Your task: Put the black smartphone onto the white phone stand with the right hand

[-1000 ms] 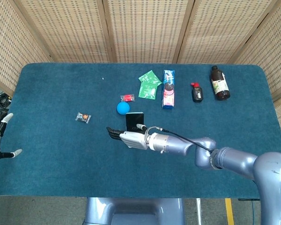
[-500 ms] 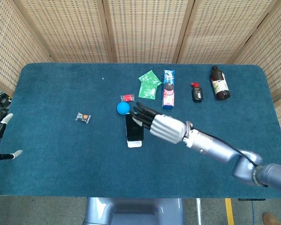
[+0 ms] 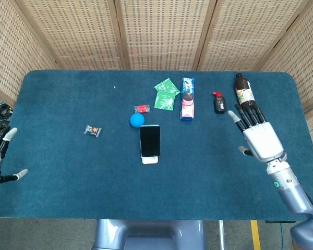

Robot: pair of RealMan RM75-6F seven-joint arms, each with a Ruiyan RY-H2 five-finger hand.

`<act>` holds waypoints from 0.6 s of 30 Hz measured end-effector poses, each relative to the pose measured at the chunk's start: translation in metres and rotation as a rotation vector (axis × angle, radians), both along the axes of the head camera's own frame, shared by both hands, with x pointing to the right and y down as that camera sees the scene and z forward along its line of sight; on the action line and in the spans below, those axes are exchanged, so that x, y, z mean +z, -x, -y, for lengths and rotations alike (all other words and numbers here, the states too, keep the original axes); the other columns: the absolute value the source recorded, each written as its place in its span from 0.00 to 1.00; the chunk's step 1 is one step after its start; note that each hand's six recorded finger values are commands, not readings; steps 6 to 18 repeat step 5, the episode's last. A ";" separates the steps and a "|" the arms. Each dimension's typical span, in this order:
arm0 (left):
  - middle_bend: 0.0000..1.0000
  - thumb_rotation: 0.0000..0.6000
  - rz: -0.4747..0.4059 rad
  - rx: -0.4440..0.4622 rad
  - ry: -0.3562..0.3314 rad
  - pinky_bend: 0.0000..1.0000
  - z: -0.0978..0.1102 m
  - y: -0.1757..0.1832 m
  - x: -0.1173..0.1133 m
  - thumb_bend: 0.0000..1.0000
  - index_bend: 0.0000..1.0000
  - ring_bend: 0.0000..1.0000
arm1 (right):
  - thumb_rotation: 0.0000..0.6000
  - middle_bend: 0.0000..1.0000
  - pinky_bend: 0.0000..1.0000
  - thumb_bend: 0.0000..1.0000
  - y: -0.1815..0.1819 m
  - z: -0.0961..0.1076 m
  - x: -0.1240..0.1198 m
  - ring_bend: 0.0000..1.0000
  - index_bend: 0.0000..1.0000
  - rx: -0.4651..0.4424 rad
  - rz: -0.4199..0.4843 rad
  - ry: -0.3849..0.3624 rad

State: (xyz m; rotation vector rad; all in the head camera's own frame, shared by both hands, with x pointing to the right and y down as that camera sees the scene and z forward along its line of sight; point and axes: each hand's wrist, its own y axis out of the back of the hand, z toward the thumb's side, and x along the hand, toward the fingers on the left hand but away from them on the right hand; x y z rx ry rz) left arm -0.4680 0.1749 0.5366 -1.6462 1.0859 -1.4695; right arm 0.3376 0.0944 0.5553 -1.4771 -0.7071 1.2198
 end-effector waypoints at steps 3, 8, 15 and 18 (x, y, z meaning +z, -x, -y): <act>0.00 1.00 -0.006 0.008 -0.003 0.00 -0.001 -0.002 -0.001 0.00 0.00 0.00 | 1.00 0.00 0.00 0.00 -0.019 -0.024 0.006 0.00 0.00 0.119 0.042 0.054; 0.00 1.00 -0.011 0.013 -0.003 0.00 -0.002 -0.003 -0.001 0.00 0.00 0.00 | 1.00 0.00 0.00 0.00 -0.029 -0.040 0.013 0.00 0.00 0.179 0.057 0.079; 0.00 1.00 -0.011 0.013 -0.003 0.00 -0.002 -0.003 -0.001 0.00 0.00 0.00 | 1.00 0.00 0.00 0.00 -0.029 -0.040 0.013 0.00 0.00 0.179 0.057 0.079; 0.00 1.00 -0.011 0.013 -0.003 0.00 -0.002 -0.003 -0.001 0.00 0.00 0.00 | 1.00 0.00 0.00 0.00 -0.029 -0.040 0.013 0.00 0.00 0.179 0.057 0.079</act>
